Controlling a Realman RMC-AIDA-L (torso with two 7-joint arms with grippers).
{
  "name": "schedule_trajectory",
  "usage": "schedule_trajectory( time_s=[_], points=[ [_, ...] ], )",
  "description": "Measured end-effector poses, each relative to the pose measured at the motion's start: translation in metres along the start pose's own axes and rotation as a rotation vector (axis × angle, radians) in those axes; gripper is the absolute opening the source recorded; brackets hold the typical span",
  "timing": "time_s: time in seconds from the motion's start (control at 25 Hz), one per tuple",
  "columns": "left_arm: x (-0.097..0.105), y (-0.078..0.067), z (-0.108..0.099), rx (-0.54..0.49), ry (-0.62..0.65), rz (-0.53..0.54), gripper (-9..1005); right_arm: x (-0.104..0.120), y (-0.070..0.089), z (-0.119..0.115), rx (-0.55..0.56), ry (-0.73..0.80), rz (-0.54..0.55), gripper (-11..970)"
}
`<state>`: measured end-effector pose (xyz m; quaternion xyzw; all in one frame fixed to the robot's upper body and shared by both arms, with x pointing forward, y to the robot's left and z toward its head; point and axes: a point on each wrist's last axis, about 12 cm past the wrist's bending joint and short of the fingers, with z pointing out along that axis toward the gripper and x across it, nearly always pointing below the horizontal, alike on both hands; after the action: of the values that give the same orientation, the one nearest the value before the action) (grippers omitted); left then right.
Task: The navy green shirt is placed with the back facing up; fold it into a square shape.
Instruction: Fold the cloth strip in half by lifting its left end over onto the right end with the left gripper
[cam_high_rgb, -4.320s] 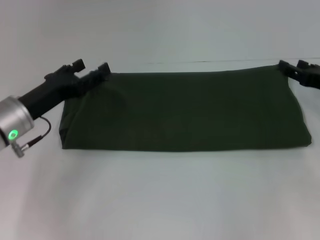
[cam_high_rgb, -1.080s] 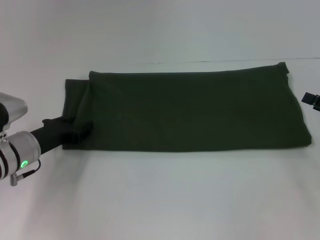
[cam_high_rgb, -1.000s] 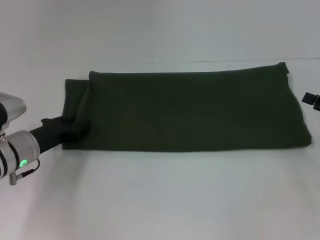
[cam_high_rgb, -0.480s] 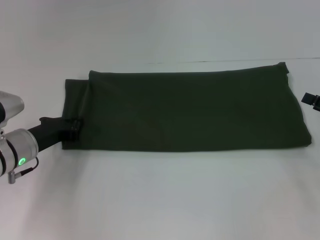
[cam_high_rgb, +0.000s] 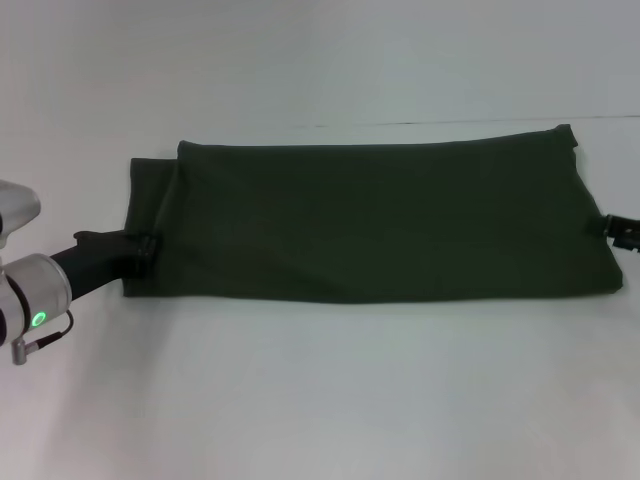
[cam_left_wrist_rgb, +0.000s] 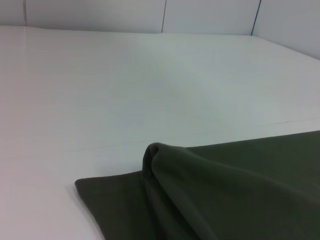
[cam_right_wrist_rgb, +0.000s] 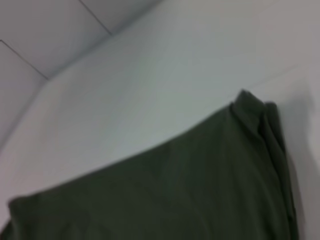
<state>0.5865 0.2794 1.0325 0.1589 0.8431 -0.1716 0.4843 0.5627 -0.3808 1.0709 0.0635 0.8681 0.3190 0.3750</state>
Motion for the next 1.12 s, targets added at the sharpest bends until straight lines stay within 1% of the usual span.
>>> schedule_trajectory(
  time_s=[0.16, 0.28, 0.64, 0.88, 1.08, 1.12],
  points=[
    [0.0, 0.0, 0.0, 0.001, 0.001, 0.001, 27, -0.004, 0.004, 0.01, 0.036, 0.034, -0.018, 718],
    [0.0, 0.0, 0.0, 0.002, 0.001, 0.002, 28, -0.004, 0.005, 0.014, 0.046, 0.038, -0.023, 719],
    [0.0, -0.001, 0.0, 0.003, 0.001, 0.003, 28, 0.002, -0.005, 0.003, 0.059, 0.02, 0.012, 719],
    [0.0, -0.001, 0.0, 0.004, 0.001, 0.002, 28, 0.008, -0.004, 0.006, 0.054, 0.04, 0.016, 717],
    [0.0, -0.001, 0.001, 0.006, 0.002, 0.002, 27, 0.012, -0.004, 0.008, 0.047, 0.057, 0.042, 713],
    [0.0, -0.001, 0.001, 0.007, 0.002, 0.003, 27, 0.012, -0.004, 0.008, 0.048, 0.056, 0.044, 677]
  ],
)
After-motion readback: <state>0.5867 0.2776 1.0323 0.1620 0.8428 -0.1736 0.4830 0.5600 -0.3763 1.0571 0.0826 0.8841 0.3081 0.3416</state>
